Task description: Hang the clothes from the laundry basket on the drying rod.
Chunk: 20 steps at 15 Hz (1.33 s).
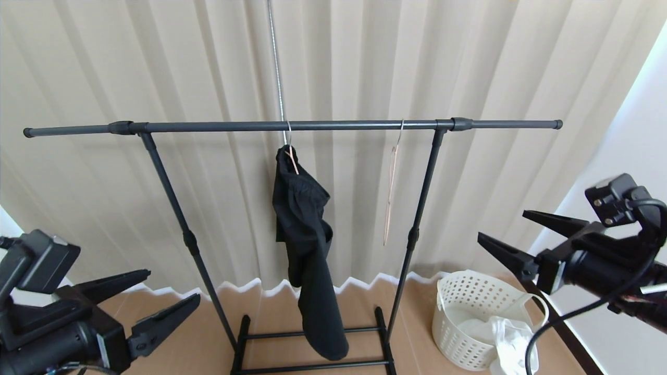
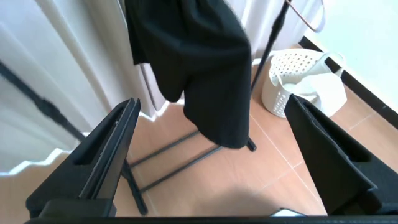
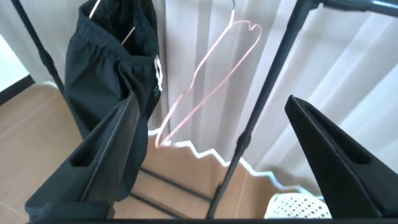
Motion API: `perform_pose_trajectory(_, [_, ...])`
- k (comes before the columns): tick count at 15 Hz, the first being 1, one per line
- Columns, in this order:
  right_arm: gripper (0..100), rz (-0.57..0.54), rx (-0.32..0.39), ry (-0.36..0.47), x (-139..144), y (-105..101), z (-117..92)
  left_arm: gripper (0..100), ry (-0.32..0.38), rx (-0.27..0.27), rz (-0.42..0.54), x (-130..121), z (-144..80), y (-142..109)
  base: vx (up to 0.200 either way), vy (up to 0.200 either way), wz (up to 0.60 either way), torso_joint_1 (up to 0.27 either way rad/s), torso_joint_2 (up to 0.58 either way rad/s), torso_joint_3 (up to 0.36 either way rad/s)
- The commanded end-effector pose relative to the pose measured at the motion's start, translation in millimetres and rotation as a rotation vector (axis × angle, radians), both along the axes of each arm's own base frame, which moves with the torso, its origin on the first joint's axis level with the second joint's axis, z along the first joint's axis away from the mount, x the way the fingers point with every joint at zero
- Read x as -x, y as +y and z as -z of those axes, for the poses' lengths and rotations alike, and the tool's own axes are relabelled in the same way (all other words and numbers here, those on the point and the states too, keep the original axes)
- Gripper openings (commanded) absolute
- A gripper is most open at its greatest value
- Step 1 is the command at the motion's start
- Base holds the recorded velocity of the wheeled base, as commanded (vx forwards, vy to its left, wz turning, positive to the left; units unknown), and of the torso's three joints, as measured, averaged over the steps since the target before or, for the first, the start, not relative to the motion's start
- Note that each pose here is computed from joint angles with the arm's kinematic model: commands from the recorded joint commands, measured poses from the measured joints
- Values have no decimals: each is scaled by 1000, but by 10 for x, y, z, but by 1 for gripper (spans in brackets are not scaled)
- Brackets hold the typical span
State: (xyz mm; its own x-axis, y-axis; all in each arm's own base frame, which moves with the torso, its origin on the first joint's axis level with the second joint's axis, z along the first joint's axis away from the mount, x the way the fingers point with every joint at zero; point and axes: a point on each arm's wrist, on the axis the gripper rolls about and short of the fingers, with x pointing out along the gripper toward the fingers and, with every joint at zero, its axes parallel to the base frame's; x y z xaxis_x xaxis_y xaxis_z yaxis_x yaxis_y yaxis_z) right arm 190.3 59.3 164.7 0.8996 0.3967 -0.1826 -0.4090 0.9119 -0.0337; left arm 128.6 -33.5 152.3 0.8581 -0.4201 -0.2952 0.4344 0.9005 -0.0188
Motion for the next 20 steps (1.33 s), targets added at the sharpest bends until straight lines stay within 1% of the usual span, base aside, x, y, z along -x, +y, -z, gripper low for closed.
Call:
perform_pose_trajectory(1, [100,29,6,0,326,-96,97,100,-36,38,-8,257,57,56,0,0,0,0,0,0])
perform_pose_trajectory(3, [100,50,12,5,457,-137,154,100,-40,50,-8,391,133,83,0,0,0,0,0,0])
perform_pose_trajectory(4, [100,53,14,8,612,-185,216,100,-42,52,-8,518,231,112,0,0,0,0,0,0])
perform_pose_trajectory(6, [100,53,16,10,774,-234,300,100,-52,56,-7,652,332,141,0,0,0,0,0,0])
perform_pose_trajectory(7, [100,53,17,11,929,-281,389,100,-71,67,-11,749,340,164,0,0,0,0,0,0])
perform_pose_trajectory(9, [100,55,20,50,1106,-335,435,100,-39,76,-17,930,436,204,0,0,0,0,0,0])
perform_pose_trajectory(10, [100,54,22,51,1185,-359,447,100,-32,76,-17,987,469,217,0,0,0,0,0,0])
perform_pose_trajectory(11, [100,51,32,79,1343,-407,513,100,-28,75,-17,1118,552,246,0,0,0,0,0,0])
perform_pose_trajectory(12, [100,51,34,89,1462,-443,562,100,-26,74,-19,1201,613,265,0,0,0,0,0,0])
perform_pose_trajectory(13, [100,51,36,90,1512,-458,585,100,-26,74,-19,1230,637,271,0,0,0,0,0,0])
perform_pose_trajectory(14, [100,49,37,94,1709,-518,696,100,-46,109,-35,1281,656,284,0,0,0,0,0,0])
perform_pose_trajectory(15, [100,52,44,94,1866,-567,817,100,-51,141,-43,1294,653,286,0,0,0,0,0,0])
perform_pose_trajectory(16, [100,59,40,70,1953,-595,867,100,-52,149,-50,1297,653,288,0,0,0,0,0,0])
perform_pose_trajectory(17, [100,75,34,49,1986,-605,858,100,-64,152,-49,1308,653,291,0,0,0,0,0,0])
perform_pose_trajectory(19, [100,164,27,9,2016,-615,862,100,-100,157,-50,1337,654,297,0,0,0,0,0,0])
perform_pose_trajectory(20, [100,185,24,-1,2024,-615,864,100,-106,156,-67,1340,654,300,0,0,0,0,0,0])
